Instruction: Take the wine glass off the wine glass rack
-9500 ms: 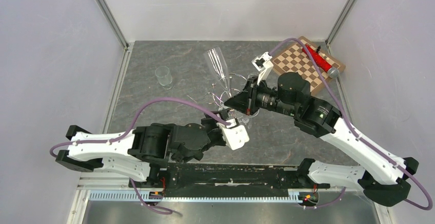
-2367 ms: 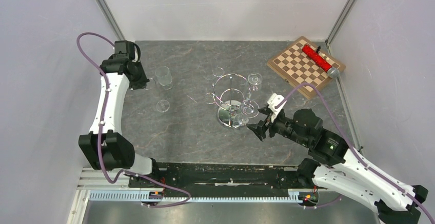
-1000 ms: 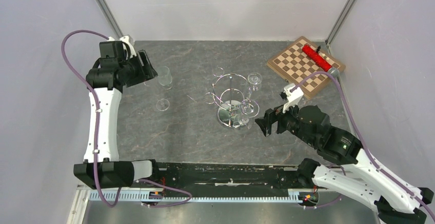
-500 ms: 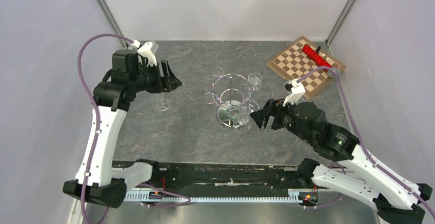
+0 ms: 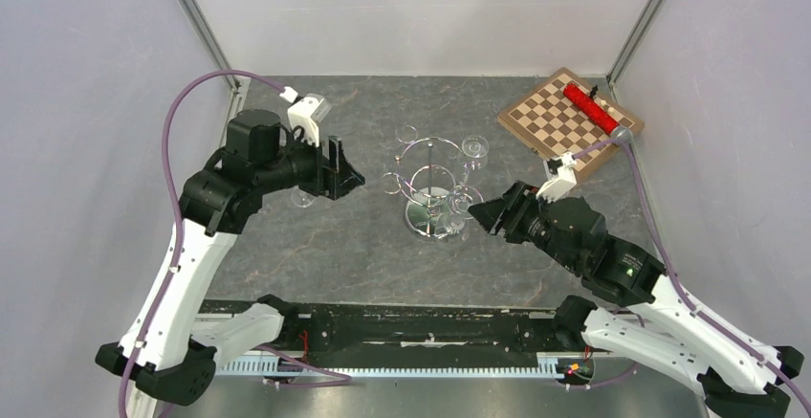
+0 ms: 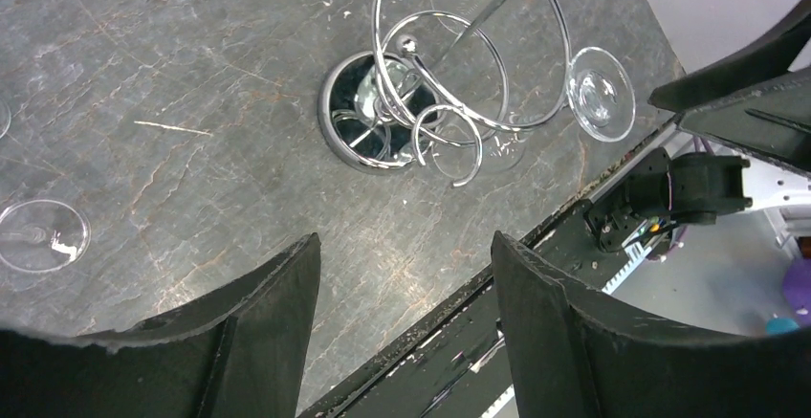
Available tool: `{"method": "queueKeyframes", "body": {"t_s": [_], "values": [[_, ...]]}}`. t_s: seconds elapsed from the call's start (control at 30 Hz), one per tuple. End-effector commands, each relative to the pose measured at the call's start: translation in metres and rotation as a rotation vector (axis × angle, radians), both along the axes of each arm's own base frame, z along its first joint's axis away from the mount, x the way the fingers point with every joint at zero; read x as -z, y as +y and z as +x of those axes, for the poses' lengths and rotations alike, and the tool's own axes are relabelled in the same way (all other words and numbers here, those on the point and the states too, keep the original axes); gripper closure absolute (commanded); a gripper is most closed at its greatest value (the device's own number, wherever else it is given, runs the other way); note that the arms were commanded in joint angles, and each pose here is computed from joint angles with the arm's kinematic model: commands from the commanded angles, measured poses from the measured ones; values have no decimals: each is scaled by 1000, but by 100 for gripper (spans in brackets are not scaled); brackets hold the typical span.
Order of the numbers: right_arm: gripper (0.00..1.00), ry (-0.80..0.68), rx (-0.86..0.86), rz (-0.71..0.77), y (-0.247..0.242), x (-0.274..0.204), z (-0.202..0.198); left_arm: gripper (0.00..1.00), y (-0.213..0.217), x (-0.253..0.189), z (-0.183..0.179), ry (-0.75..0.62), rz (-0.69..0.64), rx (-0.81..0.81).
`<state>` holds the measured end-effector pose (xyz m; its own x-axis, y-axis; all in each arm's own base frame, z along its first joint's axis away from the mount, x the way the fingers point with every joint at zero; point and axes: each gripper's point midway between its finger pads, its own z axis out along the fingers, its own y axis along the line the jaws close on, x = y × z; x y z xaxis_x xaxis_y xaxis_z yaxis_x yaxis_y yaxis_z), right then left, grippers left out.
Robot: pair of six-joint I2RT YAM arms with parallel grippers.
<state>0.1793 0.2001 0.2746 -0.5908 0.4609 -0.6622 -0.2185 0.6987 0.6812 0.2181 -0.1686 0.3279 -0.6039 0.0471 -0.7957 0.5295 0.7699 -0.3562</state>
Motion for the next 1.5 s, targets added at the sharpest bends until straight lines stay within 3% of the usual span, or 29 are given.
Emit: {"method": "queueKeyframes", "body": {"t_s": [0.0, 0.67, 1.47], "values": [[41, 37, 77, 134, -2, -3, 4, 28, -7, -10, -4, -92, 24, 59], [55, 108, 155, 279, 11, 22, 18, 28, -20, 2, -20, -131, 110, 126], [66, 44, 144, 313, 16, -9, 25, 25, -19, 10, -23, -179, 201, 120]]}}
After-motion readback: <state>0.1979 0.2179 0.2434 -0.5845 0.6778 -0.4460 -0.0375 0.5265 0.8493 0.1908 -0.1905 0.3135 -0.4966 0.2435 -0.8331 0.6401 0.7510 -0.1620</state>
